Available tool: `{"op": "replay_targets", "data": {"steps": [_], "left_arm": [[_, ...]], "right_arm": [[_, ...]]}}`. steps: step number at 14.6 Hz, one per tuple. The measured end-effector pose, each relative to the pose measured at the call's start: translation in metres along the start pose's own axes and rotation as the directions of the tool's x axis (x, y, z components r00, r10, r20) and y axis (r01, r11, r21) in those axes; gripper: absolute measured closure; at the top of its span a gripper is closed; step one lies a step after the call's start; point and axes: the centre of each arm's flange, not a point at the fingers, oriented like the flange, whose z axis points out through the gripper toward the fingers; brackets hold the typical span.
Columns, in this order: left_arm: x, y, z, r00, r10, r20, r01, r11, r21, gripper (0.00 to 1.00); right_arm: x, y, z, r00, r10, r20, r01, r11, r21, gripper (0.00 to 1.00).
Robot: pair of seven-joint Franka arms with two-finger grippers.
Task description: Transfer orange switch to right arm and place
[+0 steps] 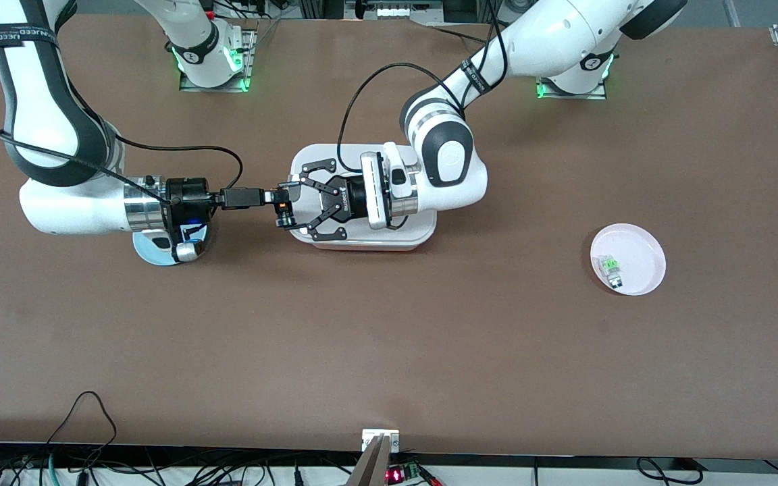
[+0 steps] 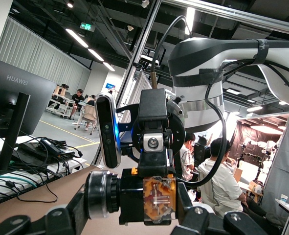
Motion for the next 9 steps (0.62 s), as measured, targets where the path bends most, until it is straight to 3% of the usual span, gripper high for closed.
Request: {"op": "replay_targets", "data": {"steps": [2,5,9], "left_arm": [[-0.003,0.006,0.004,0.998,-0.058,-0.035,0.060,0.997,0.044,0.22],[-0.003,0.022,0.015,0.992,-0.113,-0.049,0.117,0.990,0.084,0.00],[0.005,0.018,0.013,0.993,-0.103,-0.058,0.109,0.990,0.094,0.00]], "right_arm": [[0.000,0.000,-0.001,1.000,-0.002,-0.002,0.002,1.000,-0.002,0.58],[-0.002,-0.003,0.005,1.000,-0.008,0.008,0.008,1.000,-0.005,0.58],[-0.006,-0.010,0.003,1.000,-0.022,0.004,0.022,1.000,-0.006,0.58]]}}
